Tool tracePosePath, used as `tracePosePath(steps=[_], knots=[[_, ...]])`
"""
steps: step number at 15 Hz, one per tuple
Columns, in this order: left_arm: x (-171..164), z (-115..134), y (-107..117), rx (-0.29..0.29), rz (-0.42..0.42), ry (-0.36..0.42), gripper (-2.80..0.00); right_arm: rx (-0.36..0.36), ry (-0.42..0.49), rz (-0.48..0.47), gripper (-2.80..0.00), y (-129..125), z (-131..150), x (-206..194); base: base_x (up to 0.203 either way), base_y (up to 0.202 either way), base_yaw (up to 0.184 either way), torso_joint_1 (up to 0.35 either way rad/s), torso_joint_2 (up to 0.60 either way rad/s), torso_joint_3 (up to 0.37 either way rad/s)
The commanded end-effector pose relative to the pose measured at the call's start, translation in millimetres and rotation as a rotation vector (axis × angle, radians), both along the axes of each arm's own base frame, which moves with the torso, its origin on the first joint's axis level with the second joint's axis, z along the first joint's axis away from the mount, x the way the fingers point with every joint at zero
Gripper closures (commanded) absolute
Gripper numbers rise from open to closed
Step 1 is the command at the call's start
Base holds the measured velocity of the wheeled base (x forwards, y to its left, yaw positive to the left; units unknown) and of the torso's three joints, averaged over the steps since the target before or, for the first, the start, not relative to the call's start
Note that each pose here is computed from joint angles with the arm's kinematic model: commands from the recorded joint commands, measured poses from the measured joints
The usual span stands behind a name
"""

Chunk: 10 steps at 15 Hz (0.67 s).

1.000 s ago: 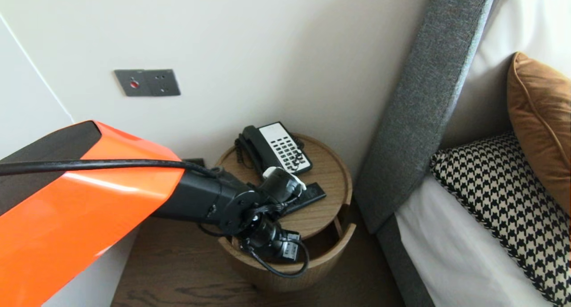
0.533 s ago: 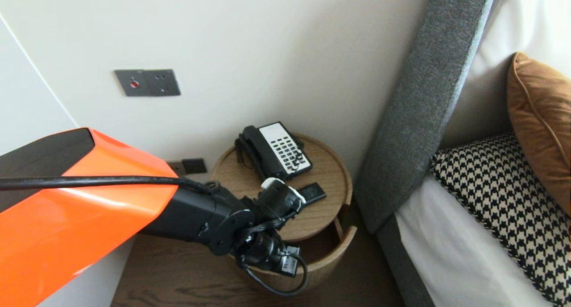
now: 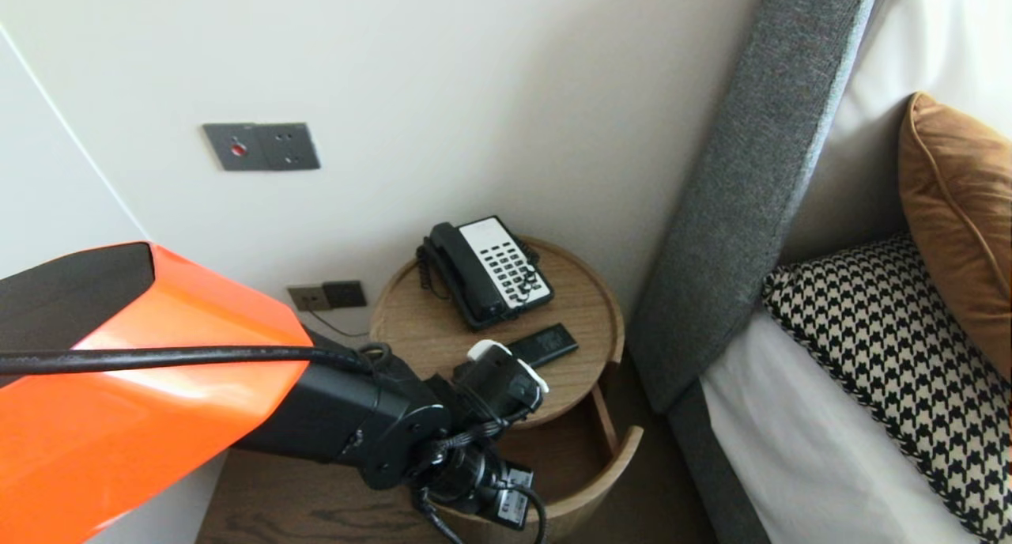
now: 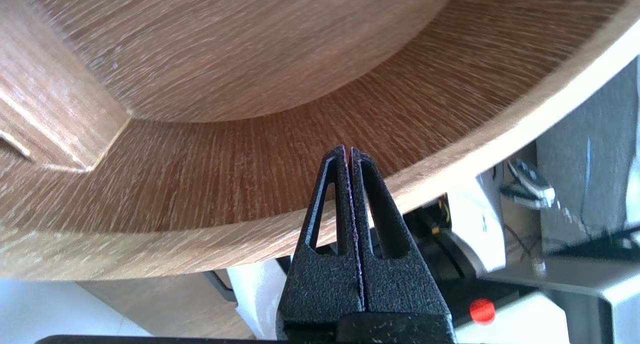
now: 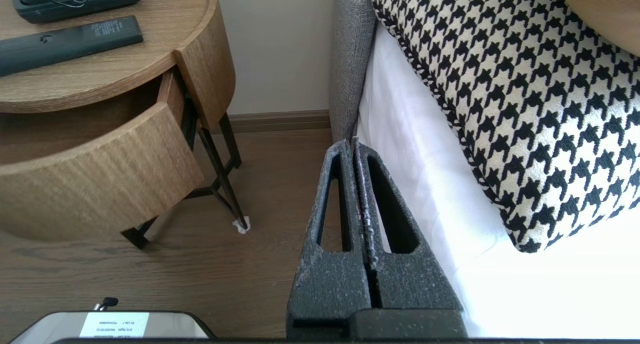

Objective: Open the nightstand drawer

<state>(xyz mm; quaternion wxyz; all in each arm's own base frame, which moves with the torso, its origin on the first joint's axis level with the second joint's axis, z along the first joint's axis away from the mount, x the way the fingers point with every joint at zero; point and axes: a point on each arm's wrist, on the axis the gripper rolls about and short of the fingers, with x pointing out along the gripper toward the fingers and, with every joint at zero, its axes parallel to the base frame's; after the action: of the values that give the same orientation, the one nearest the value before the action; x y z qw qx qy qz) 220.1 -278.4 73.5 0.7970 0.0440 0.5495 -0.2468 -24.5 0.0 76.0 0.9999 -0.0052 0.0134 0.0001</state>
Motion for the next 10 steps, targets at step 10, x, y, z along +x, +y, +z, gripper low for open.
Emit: tracePosePath(steps=[10], knots=[[-48.9, -7.9, 2.9, 0.05, -0.104, 0.031, 0.0, 0.0, -0.004, 0.0, 0.0, 0.0, -0.2, -0.4, 0.0, 0.0, 0.0, 0.0, 0.0, 0.0]])
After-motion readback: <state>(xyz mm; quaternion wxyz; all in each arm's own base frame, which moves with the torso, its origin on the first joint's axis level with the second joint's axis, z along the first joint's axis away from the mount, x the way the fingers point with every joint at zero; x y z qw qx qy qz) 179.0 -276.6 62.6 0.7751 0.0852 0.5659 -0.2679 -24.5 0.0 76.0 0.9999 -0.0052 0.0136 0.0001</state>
